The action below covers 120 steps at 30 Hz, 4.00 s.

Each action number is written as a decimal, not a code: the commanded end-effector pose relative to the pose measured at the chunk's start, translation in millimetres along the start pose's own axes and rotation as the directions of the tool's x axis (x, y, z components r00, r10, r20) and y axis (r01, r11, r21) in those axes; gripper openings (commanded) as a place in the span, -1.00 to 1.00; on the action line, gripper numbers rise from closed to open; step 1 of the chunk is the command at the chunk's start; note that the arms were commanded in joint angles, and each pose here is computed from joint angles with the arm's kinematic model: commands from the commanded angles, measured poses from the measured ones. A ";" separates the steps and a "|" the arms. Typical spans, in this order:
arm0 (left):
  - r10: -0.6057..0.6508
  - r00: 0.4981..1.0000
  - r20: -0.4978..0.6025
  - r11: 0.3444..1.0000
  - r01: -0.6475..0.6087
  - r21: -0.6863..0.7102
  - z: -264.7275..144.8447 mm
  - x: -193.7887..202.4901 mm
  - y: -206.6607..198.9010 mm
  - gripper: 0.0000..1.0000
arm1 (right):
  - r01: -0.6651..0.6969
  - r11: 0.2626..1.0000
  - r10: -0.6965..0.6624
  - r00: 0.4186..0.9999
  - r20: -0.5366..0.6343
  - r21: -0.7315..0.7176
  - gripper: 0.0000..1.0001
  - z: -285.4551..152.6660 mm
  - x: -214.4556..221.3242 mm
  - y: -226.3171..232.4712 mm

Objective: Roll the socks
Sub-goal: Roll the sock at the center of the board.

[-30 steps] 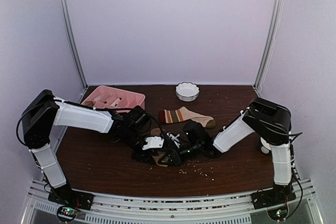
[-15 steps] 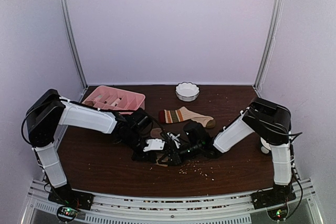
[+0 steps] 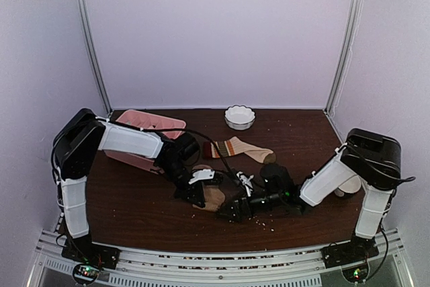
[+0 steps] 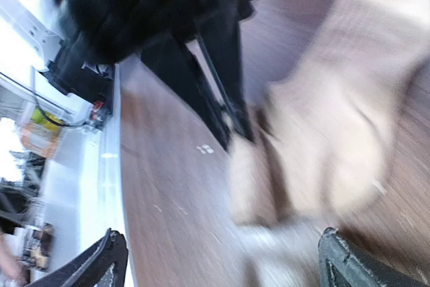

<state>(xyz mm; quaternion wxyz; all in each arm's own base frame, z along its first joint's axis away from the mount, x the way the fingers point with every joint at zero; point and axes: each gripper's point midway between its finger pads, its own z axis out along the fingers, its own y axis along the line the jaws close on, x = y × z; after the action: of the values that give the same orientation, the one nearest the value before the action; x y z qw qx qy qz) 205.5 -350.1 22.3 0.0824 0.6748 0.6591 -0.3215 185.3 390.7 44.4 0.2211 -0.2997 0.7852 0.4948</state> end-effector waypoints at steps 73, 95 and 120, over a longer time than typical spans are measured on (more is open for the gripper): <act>0.023 0.991 0.130 1.000 -0.024 0.008 -37.1 8.4 -21.8 -0.16 | 0.034 0.987 0.047 0.873 -0.486 0.156 -1.00 33.2 98.8 -48.6; 0.258 0.965 -0.038 0.925 -0.258 -0.277 -12.3 8.7 -3.6 -0.31 | -0.367 0.873 0.469 0.811 -0.350 0.321 -1.00 34.2 115.5 -74.1; 0.297 0.954 -0.050 0.916 -0.299 -0.268 -12.1 13.0 -9.5 -0.56 | -0.374 0.849 0.498 0.801 -0.331 0.374 -1.00 28.7 120.8 -82.3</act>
<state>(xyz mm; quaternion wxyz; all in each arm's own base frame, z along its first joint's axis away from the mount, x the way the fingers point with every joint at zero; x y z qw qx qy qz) 194.0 -332.2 32.5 0.2119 0.7456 0.5911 -0.2231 198.8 440.6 17.6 0.1024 -0.2474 0.8165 0.5115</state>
